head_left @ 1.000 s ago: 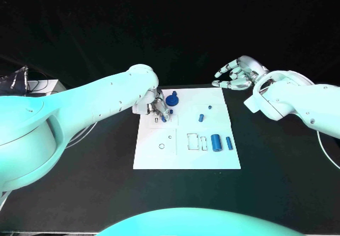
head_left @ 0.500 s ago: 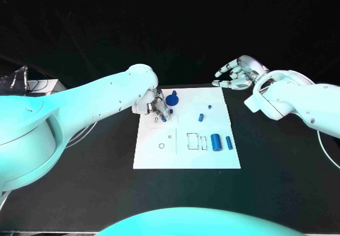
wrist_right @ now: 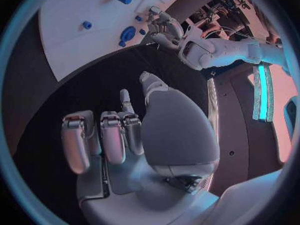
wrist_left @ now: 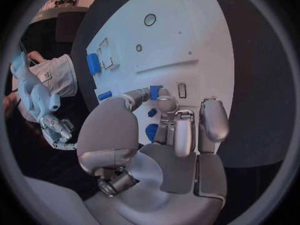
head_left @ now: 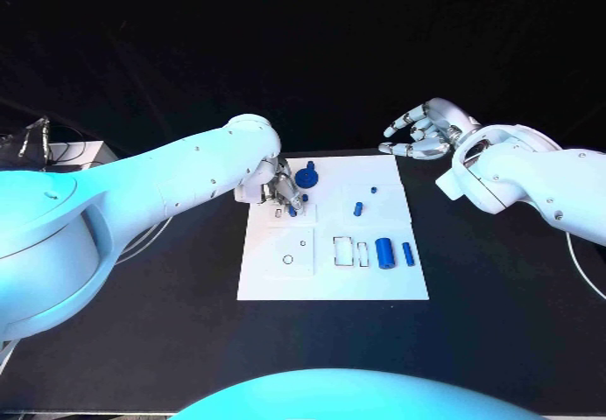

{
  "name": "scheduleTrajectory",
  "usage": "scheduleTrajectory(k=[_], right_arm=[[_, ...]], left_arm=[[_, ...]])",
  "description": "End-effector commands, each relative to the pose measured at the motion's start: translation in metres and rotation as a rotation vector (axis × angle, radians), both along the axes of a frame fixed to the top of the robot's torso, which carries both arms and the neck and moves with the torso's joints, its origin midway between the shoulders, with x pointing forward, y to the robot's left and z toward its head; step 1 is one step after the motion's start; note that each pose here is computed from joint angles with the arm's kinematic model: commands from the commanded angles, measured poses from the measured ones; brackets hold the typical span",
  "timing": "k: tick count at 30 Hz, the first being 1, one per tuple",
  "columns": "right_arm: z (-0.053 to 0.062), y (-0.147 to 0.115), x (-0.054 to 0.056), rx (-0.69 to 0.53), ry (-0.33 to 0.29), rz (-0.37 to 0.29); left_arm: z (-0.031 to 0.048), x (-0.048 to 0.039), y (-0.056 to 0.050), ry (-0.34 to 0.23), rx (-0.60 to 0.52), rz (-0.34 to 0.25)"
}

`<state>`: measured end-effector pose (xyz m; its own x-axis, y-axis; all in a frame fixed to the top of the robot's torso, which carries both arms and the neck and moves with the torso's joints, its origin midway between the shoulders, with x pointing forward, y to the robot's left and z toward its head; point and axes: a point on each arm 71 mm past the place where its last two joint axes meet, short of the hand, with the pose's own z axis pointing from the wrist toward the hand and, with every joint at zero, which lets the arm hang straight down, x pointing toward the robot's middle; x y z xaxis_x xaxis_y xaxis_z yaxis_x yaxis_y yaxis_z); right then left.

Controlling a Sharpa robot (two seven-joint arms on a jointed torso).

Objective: Assemble the parts on the task board

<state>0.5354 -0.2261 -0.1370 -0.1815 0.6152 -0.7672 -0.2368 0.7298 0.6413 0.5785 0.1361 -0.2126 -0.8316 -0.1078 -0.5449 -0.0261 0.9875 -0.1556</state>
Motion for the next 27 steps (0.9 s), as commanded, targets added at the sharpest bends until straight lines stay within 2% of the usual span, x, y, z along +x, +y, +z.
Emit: scheduleTrajectory(k=[1, 27], right_arm=[[0.0002, 0.0012, -0.0007, -0.007, -0.004, 0.013], [0.0004, -0.0014, -0.0013, -0.007, -0.006, 0.010]], left_arm=[[-0.0074, -0.0036, -0.0012, 0.023, 0.008, -0.017], [-0.0050, 0.0000, 0.0071, -0.030, 0.063, -0.016]])
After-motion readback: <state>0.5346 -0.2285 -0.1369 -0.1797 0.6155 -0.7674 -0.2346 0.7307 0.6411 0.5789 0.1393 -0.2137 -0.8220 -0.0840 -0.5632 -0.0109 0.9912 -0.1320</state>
